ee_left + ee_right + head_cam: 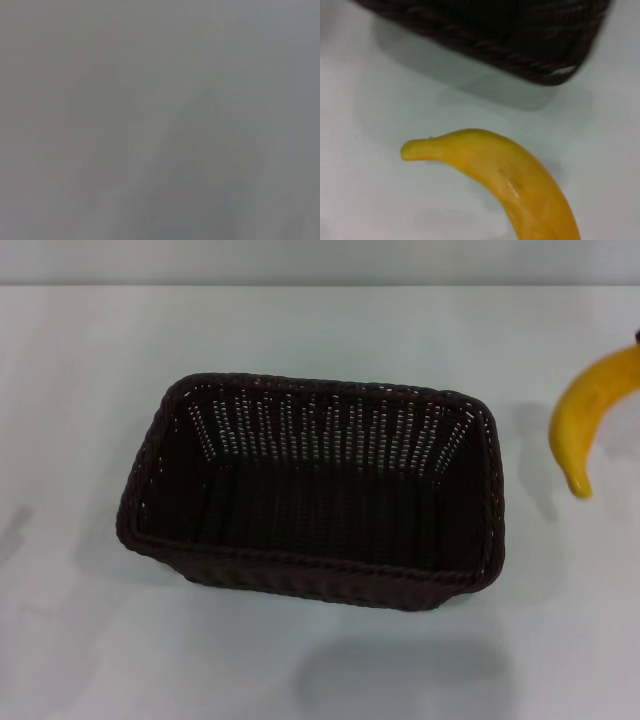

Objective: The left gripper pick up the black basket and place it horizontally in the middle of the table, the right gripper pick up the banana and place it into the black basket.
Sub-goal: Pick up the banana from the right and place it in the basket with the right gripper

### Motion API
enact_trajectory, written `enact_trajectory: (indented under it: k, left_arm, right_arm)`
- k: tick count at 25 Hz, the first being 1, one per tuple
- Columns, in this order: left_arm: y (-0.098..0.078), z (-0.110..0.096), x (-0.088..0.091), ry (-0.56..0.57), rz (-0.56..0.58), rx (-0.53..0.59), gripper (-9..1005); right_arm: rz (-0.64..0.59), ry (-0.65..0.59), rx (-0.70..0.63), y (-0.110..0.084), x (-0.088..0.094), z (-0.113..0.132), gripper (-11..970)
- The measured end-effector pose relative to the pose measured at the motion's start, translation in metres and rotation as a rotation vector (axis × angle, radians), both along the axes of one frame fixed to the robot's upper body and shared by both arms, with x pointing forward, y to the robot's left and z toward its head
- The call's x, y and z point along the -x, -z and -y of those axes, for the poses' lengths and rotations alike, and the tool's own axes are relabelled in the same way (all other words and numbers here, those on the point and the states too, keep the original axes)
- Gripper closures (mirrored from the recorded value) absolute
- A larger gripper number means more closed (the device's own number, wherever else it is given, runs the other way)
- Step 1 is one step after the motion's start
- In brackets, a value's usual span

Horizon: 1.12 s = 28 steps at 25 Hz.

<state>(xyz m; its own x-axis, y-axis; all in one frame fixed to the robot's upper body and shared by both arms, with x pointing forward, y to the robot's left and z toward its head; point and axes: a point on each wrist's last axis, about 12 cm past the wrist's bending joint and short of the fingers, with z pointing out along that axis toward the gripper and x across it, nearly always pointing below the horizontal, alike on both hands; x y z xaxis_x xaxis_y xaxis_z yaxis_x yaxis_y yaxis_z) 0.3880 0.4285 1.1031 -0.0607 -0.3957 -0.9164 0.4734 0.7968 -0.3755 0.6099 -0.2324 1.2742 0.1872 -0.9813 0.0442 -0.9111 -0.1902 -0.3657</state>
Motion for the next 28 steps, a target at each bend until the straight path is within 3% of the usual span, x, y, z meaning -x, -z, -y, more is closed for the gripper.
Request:
enact_trajectory:
  k: [8,13,17,18,22,28]
  left_arm:
    - [-0.004,-0.001,-0.005,0.01,0.012,-0.014,191]
    - [-0.007,-0.004,-0.007,0.013,0.018,-0.03,191]
    - [-0.011,-0.007,-0.007,0.012,0.025,-0.055,192]
    - [-0.012,-0.007,-0.007,0.014,0.025,-0.062,192]
    - [-0.017,-0.009,-0.007,0.018,0.029,-0.094,192]
    - [-0.027,-0.012,-0.005,0.041,0.047,-0.136,192]
  right_arm:
    - [0.172,-0.086,-0.142,-0.038,0.019,-0.018,493]
    - [0.181,-0.224,-0.293,-0.043,0.038,-0.045,493]
    - [0.185,-0.291,-0.364,-0.039,0.044,-0.068,493]
    - [0.187,-0.324,-0.414,-0.032,0.048,-0.084,494]
    - [0.211,-0.367,-0.507,-0.018,0.054,-0.107,494]
    - [0.218,-0.364,-0.545,0.006,0.06,-0.123,494]
